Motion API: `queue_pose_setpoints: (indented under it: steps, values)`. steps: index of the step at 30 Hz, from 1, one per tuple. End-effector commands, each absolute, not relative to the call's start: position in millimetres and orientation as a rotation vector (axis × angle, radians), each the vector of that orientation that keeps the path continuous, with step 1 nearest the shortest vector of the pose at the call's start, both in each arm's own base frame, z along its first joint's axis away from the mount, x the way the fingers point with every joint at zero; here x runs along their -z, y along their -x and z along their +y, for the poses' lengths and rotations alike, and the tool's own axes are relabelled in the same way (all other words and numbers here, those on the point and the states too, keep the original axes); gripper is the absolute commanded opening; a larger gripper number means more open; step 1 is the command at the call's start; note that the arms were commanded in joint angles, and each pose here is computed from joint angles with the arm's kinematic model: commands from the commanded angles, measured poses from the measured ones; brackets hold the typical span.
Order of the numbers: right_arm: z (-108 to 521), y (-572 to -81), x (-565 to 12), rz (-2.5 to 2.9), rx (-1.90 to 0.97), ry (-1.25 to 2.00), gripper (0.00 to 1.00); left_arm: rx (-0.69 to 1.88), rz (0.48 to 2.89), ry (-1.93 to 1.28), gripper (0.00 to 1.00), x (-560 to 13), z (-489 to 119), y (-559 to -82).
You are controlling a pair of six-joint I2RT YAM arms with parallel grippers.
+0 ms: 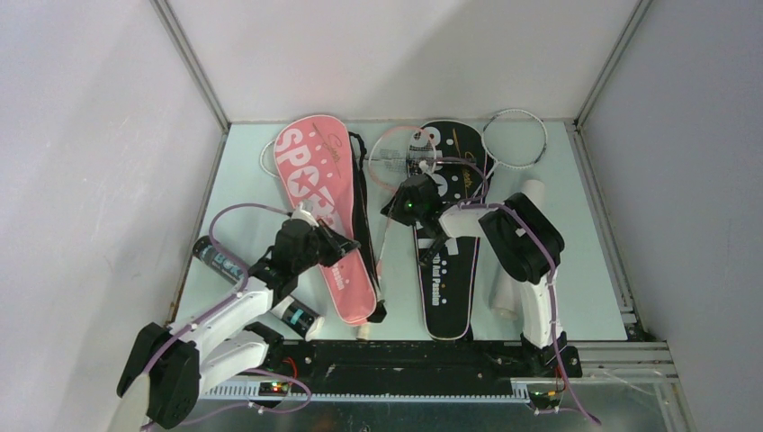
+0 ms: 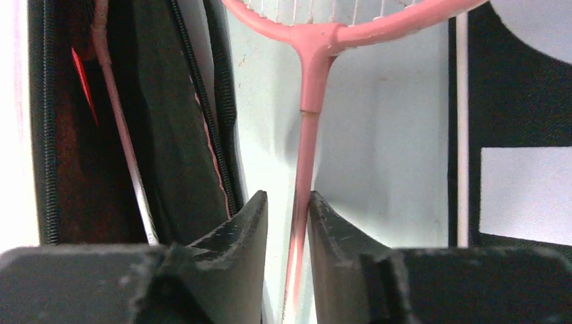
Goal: Pack up the badminton gear
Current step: Pick up the racket from the center of the board, then place the racket in the racket bag.
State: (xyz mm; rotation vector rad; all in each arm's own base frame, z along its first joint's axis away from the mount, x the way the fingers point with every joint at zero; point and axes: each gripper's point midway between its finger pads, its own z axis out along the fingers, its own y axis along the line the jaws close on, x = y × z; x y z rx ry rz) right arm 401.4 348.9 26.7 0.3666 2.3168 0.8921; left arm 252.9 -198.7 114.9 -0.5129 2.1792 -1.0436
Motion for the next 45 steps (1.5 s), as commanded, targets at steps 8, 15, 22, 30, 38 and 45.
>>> queue_pose_setpoints:
  steps: [8,15,22,30,38,45]
  values:
    - [320,-420,-114,2.147,-0.881,-0.224,0.0,1.004,2.124,0.459,0.0,-134,-192,-262]
    - [294,-420,-157,2.097,-0.893,-0.085,0.0,1.002,2.117,0.46,0.0,-131,-189,-260]
    - [282,-383,-161,2.263,-0.907,0.097,0.0,1.023,2.104,0.46,0.0,-135,-191,-262]
    - [287,-321,-142,2.472,-0.964,0.25,0.0,1.012,2.093,0.455,0.0,-139,-189,-264]
    - [300,-300,-116,2.585,-0.916,0.299,0.0,1.01,2.073,0.45,0.0,-146,-188,-265]
    - [323,-293,-110,2.592,-0.951,0.342,0.0,1.009,2.077,0.443,0.0,-146,-188,-264]
